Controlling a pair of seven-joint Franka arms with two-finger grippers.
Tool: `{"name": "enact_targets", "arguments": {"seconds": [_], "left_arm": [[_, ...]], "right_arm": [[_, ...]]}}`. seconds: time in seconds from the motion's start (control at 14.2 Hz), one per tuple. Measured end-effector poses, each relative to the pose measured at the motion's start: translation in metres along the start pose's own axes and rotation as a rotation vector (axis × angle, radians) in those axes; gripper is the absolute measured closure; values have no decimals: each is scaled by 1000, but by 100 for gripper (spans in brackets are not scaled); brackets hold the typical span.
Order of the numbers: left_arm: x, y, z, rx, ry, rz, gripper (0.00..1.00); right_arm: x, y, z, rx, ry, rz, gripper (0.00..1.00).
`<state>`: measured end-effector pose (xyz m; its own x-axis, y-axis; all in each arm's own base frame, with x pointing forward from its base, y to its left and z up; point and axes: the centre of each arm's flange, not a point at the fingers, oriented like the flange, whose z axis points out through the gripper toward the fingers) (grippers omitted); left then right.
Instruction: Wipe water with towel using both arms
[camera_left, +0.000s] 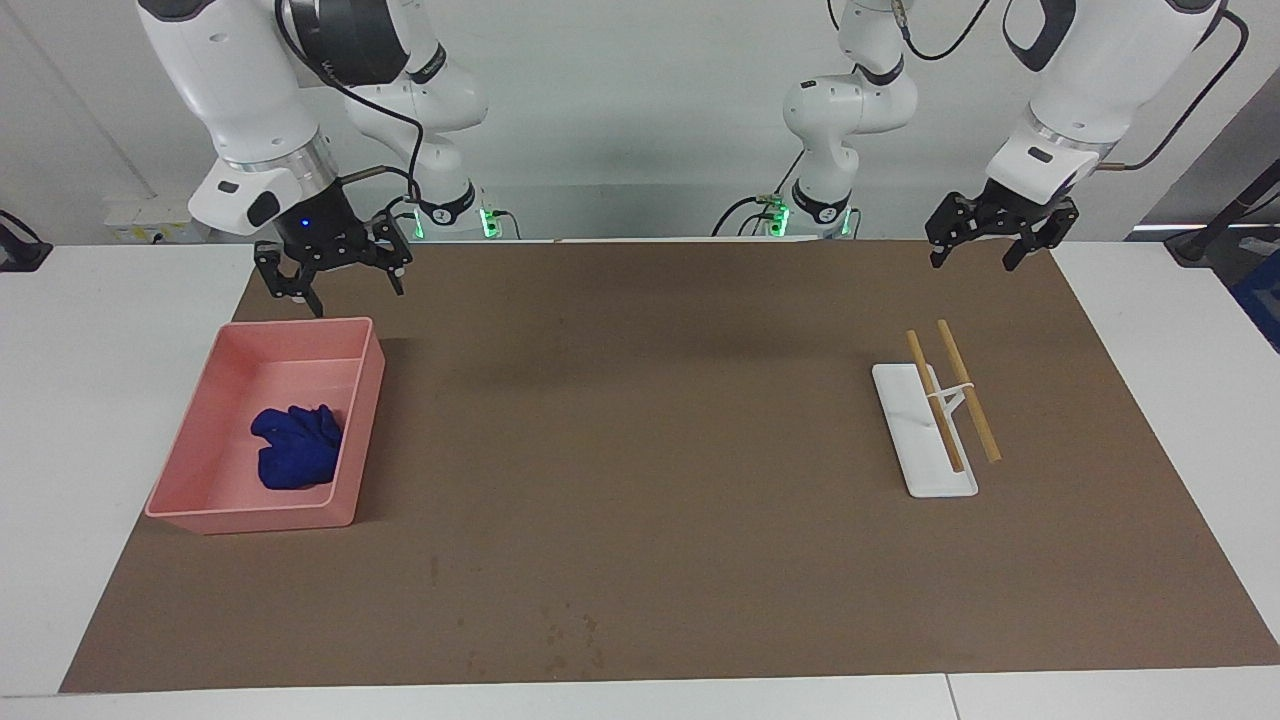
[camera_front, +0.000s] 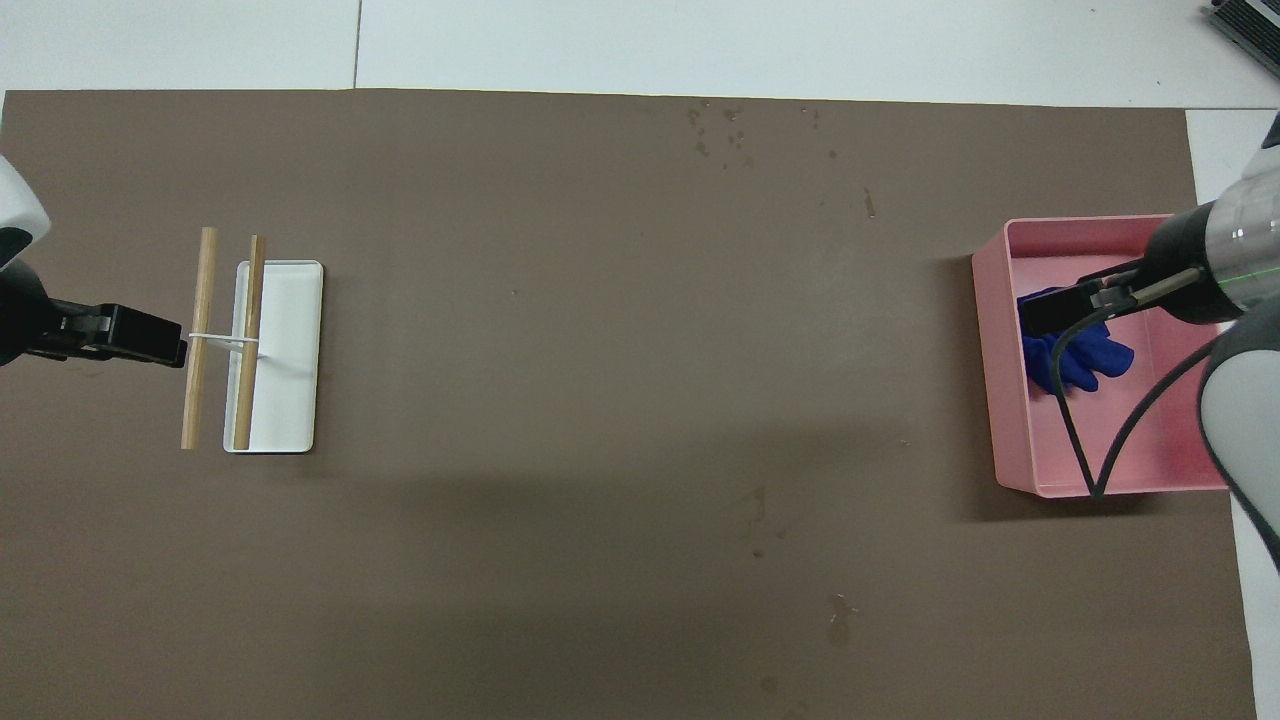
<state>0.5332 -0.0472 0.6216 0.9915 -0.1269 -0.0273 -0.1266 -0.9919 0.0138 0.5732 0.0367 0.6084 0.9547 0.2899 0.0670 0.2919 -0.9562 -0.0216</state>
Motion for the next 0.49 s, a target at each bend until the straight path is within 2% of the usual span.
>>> {"name": "enact_targets", "arguments": {"seconds": [0.28,0.49], "left_arm": [[0,0,0,0,2,0,0],[3,-2,-3,2,34,-4,0]], "right_arm": [[3,16,7,1,-29,26,0],[1,19,11,6,-46,33,0]]}}
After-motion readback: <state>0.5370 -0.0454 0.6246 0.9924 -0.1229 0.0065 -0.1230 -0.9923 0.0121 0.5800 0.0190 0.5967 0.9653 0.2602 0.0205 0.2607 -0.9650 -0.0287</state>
